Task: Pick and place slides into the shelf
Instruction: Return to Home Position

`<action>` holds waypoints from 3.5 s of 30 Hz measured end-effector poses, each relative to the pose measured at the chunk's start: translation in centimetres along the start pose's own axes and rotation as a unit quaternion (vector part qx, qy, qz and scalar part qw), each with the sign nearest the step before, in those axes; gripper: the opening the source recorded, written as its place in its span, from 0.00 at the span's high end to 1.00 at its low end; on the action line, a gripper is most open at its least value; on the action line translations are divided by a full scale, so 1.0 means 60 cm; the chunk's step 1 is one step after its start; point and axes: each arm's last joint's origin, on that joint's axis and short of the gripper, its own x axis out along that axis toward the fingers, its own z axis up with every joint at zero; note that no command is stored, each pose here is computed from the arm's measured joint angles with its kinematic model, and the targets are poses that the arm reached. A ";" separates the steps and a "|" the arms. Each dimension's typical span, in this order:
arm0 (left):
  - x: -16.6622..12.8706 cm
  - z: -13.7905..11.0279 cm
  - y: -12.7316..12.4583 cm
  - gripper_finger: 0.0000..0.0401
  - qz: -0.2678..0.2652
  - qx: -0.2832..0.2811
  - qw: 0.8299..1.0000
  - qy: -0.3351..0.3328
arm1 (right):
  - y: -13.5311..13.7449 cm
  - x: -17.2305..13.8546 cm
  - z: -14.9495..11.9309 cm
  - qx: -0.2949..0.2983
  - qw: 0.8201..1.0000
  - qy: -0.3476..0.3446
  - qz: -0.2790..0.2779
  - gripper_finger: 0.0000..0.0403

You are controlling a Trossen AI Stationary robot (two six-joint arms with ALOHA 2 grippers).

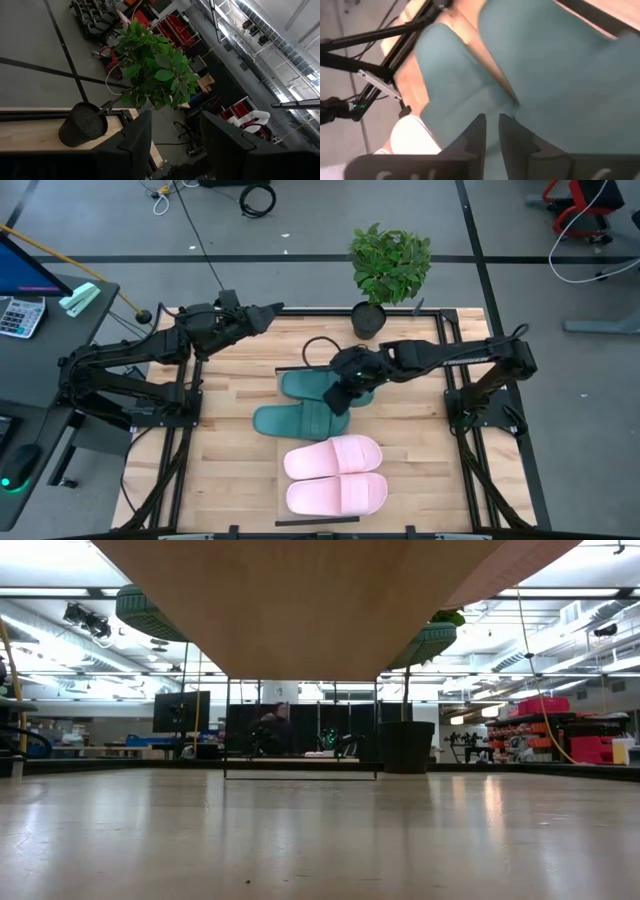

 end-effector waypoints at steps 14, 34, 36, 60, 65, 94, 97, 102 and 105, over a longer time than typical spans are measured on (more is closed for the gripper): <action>0.000 0.000 0.000 0.57 0.000 0.000 1.000 0.000 | -0.050 -0.063 0.000 0.096 0.984 -0.031 -0.143 0.72; -0.005 0.004 -0.002 0.57 -0.004 0.005 1.000 -0.004 | -0.108 -0.081 -0.061 0.174 0.957 -0.023 -0.229 0.50; -0.006 0.005 -0.002 0.57 -0.004 0.006 1.000 -0.003 | -0.115 -0.095 -0.072 0.190 0.954 -0.036 -0.228 0.52; -0.007 0.006 -0.002 0.57 -0.005 0.005 1.000 -0.004 | -0.159 -0.050 -0.104 0.216 0.962 -0.032 -0.162 0.95; -0.007 0.005 -0.003 0.57 -0.010 0.005 1.000 0.002 | -0.160 -0.050 -0.099 0.206 0.965 -0.035 -0.156 0.97; -0.007 0.001 0.001 0.57 -0.005 0.030 0.999 0.021 | -0.212 -0.203 -0.125 0.113 0.966 -0.075 -0.219 0.96; -0.007 0.001 0.001 0.57 -0.005 0.035 0.999 0.023 | -0.210 -0.232 -0.135 0.071 0.969 -0.112 -0.207 0.97; -0.005 0.003 0.003 0.57 -0.003 0.041 0.999 0.019 | -0.198 -0.261 -0.159 -0.030 0.982 -0.145 -0.117 0.99; -0.002 0.009 0.007 0.57 0.003 0.040 0.999 0.010 | -0.203 -0.261 -0.180 -0.050 0.988 -0.141 -0.048 0.99</action>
